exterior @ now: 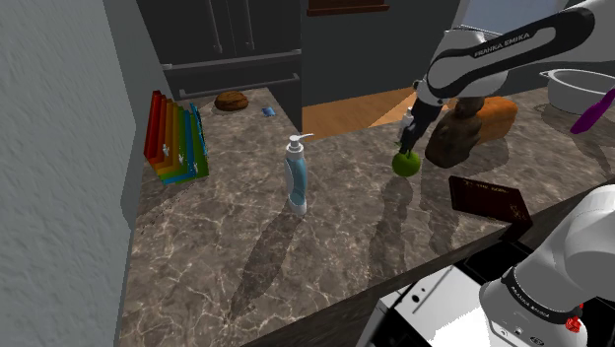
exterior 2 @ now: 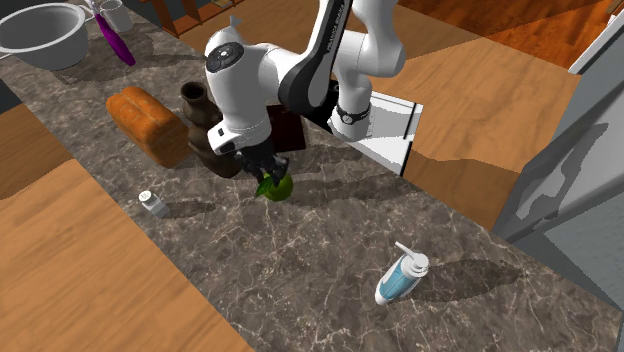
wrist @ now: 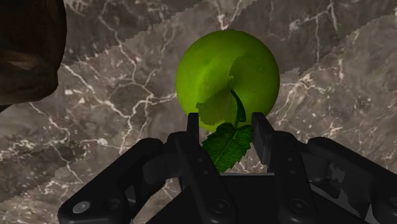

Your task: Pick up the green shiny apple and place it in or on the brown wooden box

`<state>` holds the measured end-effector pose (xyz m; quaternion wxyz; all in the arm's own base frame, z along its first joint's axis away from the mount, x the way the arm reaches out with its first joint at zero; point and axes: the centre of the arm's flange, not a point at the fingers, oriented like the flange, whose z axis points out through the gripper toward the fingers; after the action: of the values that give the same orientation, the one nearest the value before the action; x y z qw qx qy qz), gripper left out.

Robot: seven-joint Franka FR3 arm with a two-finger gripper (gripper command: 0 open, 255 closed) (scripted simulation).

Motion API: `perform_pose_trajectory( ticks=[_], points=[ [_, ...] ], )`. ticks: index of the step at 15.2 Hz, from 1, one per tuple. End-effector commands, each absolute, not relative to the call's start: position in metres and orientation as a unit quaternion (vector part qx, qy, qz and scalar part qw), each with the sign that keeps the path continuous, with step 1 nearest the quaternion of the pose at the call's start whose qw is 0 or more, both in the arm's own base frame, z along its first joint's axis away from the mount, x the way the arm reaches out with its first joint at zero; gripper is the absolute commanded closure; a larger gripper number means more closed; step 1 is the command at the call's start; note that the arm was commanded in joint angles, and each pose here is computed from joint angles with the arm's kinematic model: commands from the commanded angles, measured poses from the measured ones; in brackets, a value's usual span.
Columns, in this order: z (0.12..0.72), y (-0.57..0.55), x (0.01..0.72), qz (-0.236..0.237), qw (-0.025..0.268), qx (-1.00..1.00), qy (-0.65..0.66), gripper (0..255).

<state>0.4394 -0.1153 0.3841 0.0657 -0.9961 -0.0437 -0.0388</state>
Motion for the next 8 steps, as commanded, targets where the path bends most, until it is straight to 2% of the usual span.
perform_pose_trajectory(
  ticks=[1,8],
  points=[
    [0.395,-0.115,0.440,-0.039,0.066,-0.996,-0.044,255],
    [0.432,-0.115,0.440,-0.039,0.066,-0.996,-0.044,255]
  ],
)
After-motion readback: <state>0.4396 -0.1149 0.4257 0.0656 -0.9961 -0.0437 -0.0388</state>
